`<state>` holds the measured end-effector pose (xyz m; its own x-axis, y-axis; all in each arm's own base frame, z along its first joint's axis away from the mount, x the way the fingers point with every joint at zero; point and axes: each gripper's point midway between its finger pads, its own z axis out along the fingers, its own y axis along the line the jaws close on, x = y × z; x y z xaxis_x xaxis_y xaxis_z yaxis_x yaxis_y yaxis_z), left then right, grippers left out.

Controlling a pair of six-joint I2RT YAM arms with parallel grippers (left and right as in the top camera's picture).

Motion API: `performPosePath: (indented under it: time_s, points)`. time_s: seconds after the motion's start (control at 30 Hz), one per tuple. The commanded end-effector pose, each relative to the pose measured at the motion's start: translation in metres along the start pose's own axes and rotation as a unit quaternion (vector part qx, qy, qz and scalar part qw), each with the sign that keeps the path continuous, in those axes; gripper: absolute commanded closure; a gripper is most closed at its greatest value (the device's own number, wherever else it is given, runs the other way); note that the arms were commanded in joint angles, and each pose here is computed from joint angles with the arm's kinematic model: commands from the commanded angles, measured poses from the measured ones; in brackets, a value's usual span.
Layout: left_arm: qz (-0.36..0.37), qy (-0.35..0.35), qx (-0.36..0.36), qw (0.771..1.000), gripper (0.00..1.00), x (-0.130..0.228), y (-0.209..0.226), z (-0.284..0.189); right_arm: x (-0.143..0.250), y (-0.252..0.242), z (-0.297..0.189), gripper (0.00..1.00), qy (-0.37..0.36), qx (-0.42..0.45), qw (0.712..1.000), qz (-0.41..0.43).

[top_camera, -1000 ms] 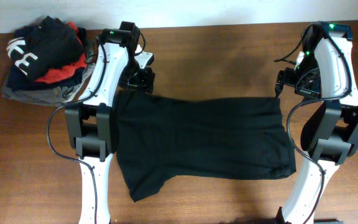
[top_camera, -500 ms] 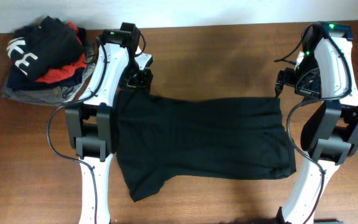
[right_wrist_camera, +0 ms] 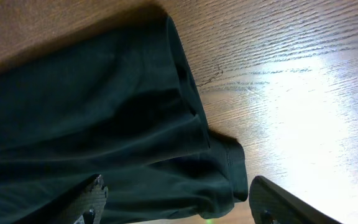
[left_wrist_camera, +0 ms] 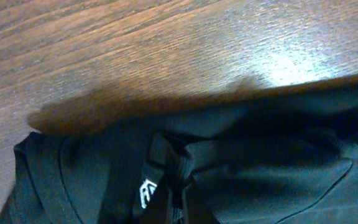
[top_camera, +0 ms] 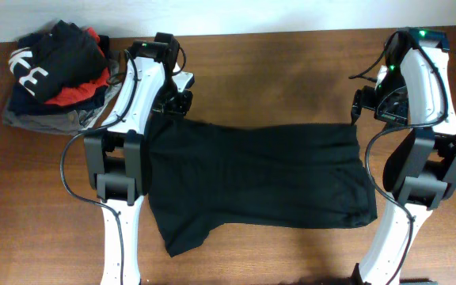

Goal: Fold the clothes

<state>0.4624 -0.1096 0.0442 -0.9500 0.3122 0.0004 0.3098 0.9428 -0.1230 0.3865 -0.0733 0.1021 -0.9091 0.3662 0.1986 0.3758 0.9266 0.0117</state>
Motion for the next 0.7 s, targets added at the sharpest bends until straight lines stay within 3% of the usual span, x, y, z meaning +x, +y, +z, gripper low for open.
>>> performPosePath:
  time_s: [0.0, 0.33, 0.67]
  points:
    - [-0.002, -0.008, -0.001, 1.0, 0.99, 0.002, -0.001, -0.014, 0.007, 0.003, -0.01, 0.24, -0.004, -0.012, 1.0, -0.003]
    - [-0.028, 0.028, 0.003, 0.999, 0.99, 0.035, -0.01, -0.047, 0.024, 0.006, -0.026, 0.3, 0.0, -0.025, 1.0, -0.004]
    - [-0.057, 0.08, 0.005, 0.995, 1.0, 0.068, -0.015, -0.064, 0.041, 0.022, -0.068, 0.3, -0.056, -0.055, 0.997, -0.022]
